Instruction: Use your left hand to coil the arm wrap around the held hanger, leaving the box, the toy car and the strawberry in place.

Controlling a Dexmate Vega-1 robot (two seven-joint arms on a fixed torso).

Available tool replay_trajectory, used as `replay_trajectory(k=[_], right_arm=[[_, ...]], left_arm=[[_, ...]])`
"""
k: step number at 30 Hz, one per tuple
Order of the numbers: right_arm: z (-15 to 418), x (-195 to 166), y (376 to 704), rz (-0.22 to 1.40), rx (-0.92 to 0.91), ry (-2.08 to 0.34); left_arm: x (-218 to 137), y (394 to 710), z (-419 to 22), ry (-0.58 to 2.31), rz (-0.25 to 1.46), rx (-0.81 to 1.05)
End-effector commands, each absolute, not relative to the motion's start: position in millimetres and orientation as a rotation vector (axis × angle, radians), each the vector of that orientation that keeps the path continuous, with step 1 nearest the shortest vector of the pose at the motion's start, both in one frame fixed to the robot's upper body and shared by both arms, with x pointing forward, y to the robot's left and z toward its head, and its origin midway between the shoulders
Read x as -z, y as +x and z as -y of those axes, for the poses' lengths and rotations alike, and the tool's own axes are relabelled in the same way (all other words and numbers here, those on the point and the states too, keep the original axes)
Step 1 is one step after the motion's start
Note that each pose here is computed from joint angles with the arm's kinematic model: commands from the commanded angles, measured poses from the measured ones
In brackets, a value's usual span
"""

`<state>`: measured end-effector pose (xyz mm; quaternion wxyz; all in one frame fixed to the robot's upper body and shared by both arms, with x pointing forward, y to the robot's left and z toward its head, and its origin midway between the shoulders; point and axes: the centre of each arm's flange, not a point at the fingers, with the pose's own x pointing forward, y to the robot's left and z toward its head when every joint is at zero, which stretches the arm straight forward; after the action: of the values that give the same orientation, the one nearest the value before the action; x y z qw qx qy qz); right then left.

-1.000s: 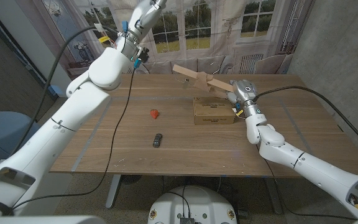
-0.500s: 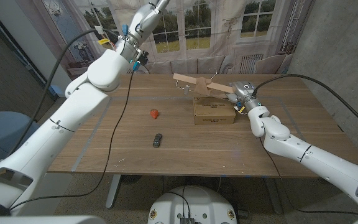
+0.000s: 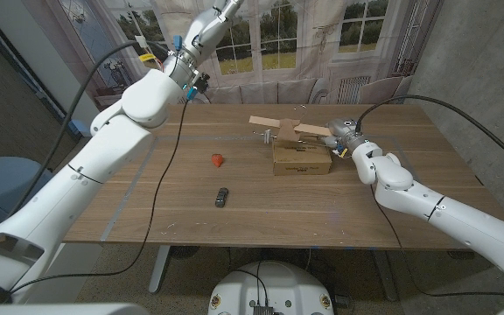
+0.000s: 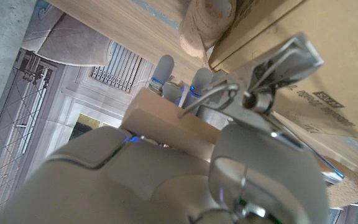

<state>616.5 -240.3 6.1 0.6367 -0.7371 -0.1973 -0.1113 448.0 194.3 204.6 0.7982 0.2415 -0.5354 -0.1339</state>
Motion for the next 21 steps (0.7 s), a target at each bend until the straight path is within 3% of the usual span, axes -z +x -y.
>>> replay_trajectory(k=[1,21], right_arm=[[242.7,-4.4,619.6,0.346,0.19,-1.741],[256.3,-12.3,620.4,0.252,0.142,-1.676]], left_arm=[[-202.9,445.8,-196.1,0.514,1.141,0.298],[-204.2,439.2,-192.7,0.53,1.133,0.313]])
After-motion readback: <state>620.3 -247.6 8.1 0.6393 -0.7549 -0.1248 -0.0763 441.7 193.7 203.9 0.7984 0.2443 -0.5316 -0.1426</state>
